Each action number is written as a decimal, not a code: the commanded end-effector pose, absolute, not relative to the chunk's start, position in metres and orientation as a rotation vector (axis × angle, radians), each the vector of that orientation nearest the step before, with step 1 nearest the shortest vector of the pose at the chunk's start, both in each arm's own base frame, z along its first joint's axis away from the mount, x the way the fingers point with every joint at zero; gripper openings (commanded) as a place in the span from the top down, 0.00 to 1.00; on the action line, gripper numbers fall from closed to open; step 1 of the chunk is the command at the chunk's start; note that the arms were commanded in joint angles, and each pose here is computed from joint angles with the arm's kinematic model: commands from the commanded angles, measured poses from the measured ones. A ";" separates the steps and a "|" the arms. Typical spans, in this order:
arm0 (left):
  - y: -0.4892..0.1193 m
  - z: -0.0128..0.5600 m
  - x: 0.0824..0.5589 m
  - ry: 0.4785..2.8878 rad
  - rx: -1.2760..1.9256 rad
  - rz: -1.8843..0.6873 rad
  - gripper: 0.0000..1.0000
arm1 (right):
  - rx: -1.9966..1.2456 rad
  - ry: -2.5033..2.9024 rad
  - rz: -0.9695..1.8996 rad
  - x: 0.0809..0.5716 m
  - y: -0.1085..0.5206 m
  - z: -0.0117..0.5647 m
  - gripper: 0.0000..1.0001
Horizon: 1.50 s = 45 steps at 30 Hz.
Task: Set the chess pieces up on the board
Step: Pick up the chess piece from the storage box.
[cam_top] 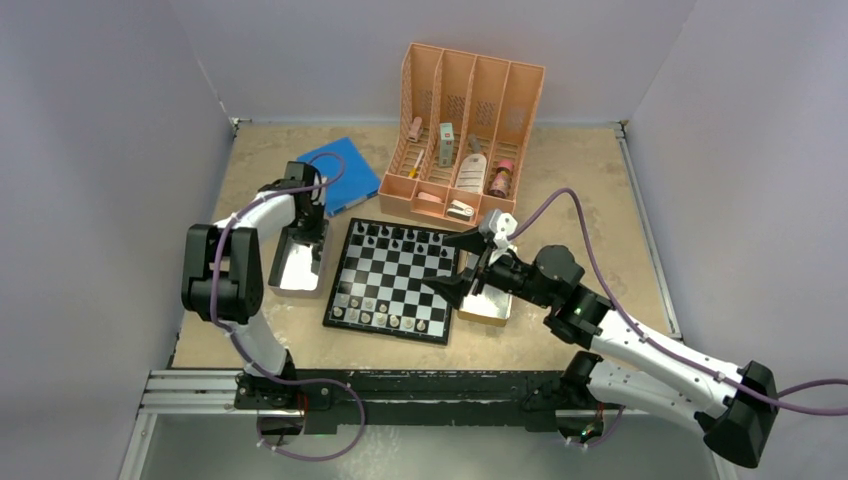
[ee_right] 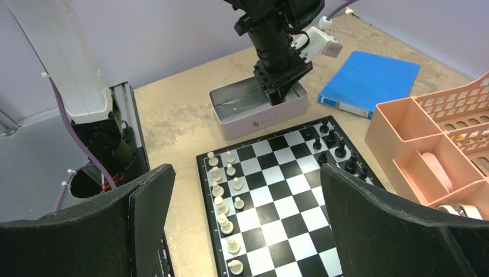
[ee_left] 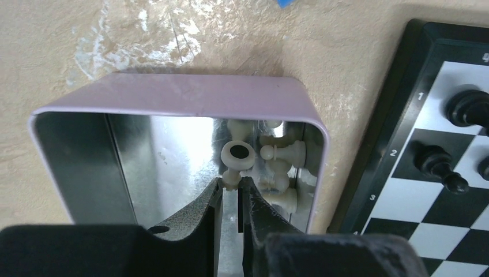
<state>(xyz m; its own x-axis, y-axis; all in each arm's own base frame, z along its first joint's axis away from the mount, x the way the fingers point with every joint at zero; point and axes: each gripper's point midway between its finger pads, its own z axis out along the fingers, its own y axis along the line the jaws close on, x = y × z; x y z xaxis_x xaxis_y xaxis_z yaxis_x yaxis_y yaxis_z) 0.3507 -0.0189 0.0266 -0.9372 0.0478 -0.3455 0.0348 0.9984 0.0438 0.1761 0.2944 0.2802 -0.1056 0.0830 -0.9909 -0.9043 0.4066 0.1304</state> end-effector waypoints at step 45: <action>-0.214 0.228 0.206 2.206 0.650 -1.345 1.00 | -1.580 0.663 0.290 0.226 0.369 0.259 0.48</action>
<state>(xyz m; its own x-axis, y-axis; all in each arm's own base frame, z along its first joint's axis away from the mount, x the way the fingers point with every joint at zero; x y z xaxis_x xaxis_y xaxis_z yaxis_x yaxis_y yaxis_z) 0.2218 -0.2042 0.2182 -0.7772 0.1389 -0.6137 0.5874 0.5097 -0.6286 0.2231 0.3557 0.2368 0.6580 -0.2579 -0.7074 -0.7205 0.0575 -0.6911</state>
